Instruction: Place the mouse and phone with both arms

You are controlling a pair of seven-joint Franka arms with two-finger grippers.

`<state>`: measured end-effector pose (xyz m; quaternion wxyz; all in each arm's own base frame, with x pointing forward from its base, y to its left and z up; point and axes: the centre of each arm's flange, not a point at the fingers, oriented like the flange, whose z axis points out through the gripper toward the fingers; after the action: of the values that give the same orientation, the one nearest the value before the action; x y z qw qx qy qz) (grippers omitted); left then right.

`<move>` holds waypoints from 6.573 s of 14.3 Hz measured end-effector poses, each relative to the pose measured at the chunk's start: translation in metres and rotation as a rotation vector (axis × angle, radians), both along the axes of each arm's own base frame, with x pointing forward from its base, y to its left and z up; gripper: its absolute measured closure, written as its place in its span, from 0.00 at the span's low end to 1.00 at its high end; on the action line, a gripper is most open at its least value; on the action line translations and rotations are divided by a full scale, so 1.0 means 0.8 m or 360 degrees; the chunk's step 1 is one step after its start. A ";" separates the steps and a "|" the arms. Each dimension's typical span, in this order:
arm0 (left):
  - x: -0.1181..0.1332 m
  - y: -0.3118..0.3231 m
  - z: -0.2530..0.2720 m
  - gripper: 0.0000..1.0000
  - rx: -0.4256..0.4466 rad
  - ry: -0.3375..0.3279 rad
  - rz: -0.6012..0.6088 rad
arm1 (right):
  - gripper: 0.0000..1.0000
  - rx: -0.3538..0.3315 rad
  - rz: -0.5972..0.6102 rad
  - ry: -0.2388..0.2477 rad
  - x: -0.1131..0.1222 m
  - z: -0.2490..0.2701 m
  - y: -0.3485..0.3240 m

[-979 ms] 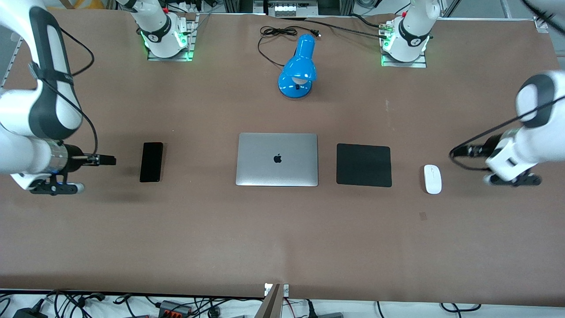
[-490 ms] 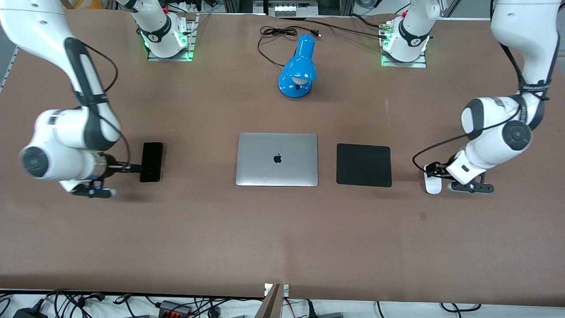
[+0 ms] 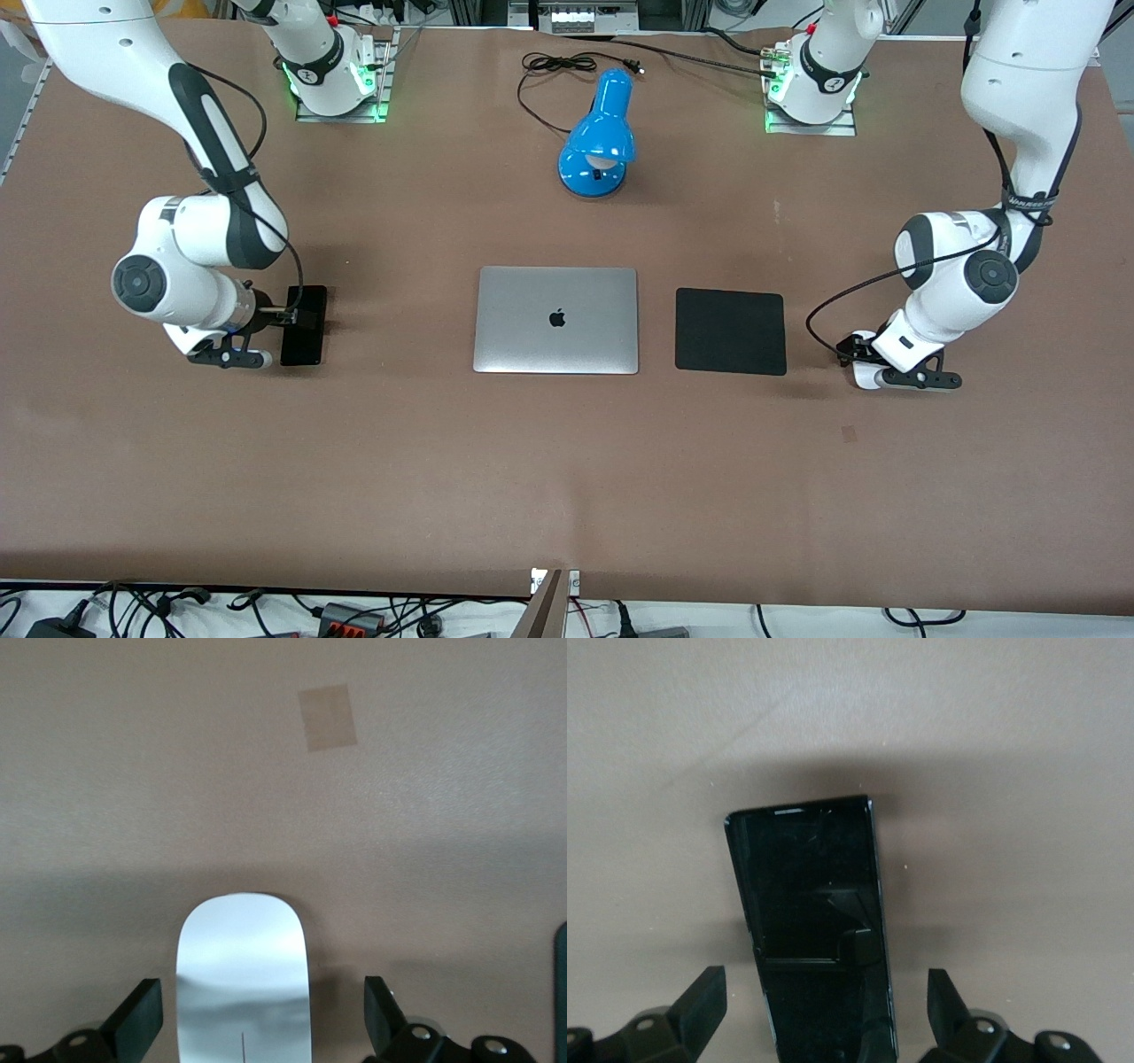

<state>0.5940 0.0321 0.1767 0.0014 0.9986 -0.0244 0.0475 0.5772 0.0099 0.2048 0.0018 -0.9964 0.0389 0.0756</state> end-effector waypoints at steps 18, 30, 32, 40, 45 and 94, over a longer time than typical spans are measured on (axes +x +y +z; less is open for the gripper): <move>0.069 -0.055 0.183 0.37 -0.0040 0.0214 -0.0110 | 0.02 -0.0001 0.0023 -0.0115 -0.024 -0.044 0.010; -0.007 -0.279 0.055 0.37 -0.0163 0.0127 -0.0082 | 0.21 -0.0027 0.0020 -0.0074 0.017 0.029 0.183; -0.019 -0.272 0.033 0.37 -0.0163 0.0131 -0.0073 | 0.21 -0.0039 0.0001 -0.0067 0.010 0.026 0.224; -0.042 -0.265 -0.004 0.24 -0.0181 0.0111 -0.0052 | 0.21 -0.0047 0.0108 -0.0035 0.002 -0.025 0.275; -0.028 -0.260 0.013 0.00 -0.0193 0.0053 -0.0035 | 0.21 -0.0029 0.0211 -0.0053 0.000 -0.027 0.287; -0.046 -0.064 0.513 0.00 0.0028 0.0188 0.0042 | 0.00 -0.0099 -0.0489 -0.0233 -0.016 0.511 -0.115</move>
<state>0.5574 -0.0194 0.5871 -0.0065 0.9998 -0.0116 -0.0116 0.5643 -0.0820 0.6134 -0.0149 -0.9811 0.1929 0.0005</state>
